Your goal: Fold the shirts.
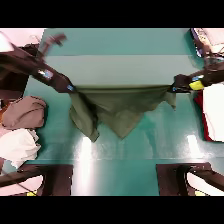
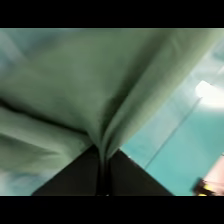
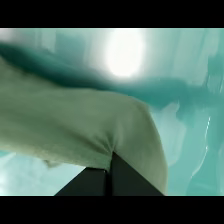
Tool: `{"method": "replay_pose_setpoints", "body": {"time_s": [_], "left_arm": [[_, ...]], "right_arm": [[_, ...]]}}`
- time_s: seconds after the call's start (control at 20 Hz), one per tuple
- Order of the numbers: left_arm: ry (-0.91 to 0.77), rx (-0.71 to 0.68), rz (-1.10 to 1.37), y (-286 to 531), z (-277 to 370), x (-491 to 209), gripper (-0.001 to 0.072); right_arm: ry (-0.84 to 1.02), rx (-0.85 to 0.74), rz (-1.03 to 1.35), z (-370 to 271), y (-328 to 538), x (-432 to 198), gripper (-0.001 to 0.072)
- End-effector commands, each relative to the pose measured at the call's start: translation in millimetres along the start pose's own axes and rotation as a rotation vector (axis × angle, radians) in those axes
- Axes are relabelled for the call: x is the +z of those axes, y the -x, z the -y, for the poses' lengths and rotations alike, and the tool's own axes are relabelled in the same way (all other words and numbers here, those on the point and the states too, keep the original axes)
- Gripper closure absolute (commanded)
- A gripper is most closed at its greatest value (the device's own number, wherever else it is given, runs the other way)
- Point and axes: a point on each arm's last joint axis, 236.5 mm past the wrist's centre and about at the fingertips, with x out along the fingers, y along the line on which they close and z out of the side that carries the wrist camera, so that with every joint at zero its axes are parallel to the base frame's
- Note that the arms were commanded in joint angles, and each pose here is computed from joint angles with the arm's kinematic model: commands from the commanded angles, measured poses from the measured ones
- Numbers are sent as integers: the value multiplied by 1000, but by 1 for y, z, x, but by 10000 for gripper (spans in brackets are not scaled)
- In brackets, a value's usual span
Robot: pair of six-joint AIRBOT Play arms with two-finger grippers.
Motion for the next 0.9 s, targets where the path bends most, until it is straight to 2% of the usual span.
{"method": "replay_pose_setpoints", "body": {"time_s": [0.0,0.05,0.1,0.15,0.2,0.25,0.3,0.35,0.4,0.5,0.6,0.8,0.85], "left_arm": [[151,-113,-61,-72,-39,-2,681],[176,-100,-46,-80,-50,4,680],[184,-84,-24,-81,-57,10,589],[184,-67,7,-78,-62,18,299],[174,-55,28,-70,-65,25,171],[161,-48,45,-57,-65,31,178],[156,-45,56,-41,-66,35,177],[164,-43,61,-24,-67,37,177],[180,-31,81,-4,-72,38,177],[214,13,149,34,-85,34,177],[257,39,179,60,-95,17,178],[401,34,176,40,-114,-45,184],[461,21,160,21,-119,-66,274]], "right_arm": [[-51,4,38,18,-49,35,698],[-52,3,66,19,-54,50,698],[-51,2,94,20,-55,65,697],[-47,4,125,20,-55,81,697],[-45,5,150,20,-53,93,697],[-47,4,166,23,-50,104,686],[-45,5,170,23,-46,111,509],[-48,3,166,27,-40,115,276],[-58,-2,163,33,-30,117,240],[-68,-12,182,43,-9,118,242],[-85,-29,230,56,17,116,285],[-54,-44,224,59,36,74,285],[-54,-43,221,58,36,64,285]]}}
